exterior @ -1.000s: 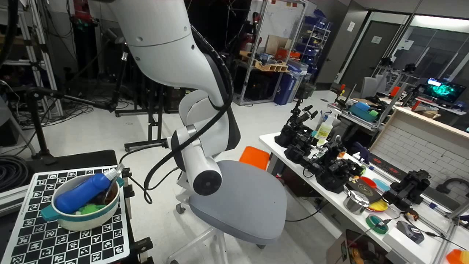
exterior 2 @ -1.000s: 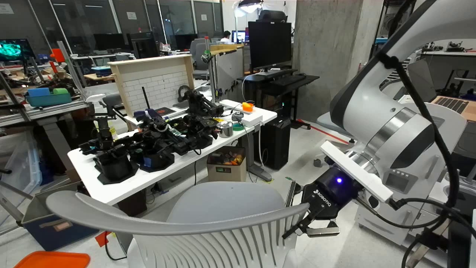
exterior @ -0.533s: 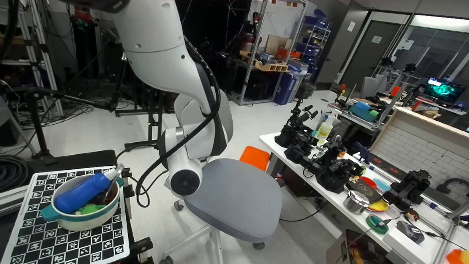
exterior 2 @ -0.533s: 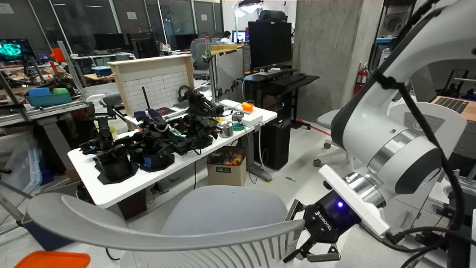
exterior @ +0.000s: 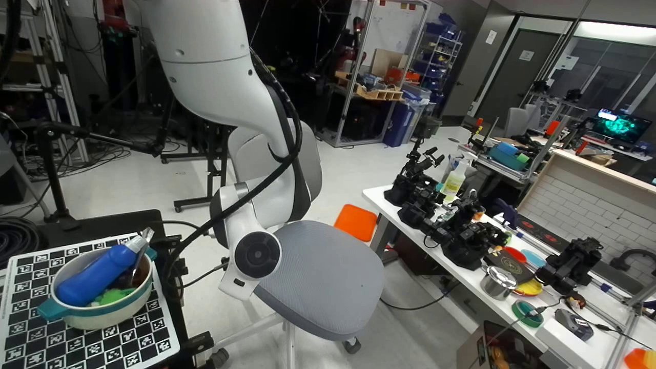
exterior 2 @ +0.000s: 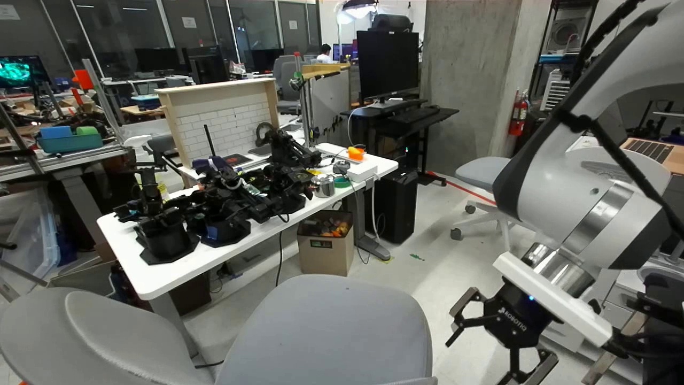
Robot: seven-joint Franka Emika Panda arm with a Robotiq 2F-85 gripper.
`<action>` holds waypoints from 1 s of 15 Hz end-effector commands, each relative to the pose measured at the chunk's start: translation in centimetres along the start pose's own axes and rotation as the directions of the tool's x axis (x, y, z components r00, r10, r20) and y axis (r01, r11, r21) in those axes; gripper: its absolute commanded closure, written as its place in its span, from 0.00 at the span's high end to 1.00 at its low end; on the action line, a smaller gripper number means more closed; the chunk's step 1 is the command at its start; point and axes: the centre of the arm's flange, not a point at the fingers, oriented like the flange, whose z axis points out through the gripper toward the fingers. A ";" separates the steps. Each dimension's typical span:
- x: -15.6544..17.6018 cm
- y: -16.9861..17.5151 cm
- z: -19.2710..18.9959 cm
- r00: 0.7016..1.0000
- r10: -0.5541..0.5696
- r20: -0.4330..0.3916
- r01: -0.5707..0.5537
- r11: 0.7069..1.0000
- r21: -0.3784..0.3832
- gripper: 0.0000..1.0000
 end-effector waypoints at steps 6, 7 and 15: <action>-1.6 -4.6 -13.8 0.955 -0.219 -0.199 0.234 0.971 0.055 1.00; -1.6 -5.3 -14.9 0.947 -0.243 -0.209 0.262 0.963 0.067 1.00; -2.5 -10.5 -20.9 0.860 -0.435 -0.269 0.492 0.847 0.204 1.00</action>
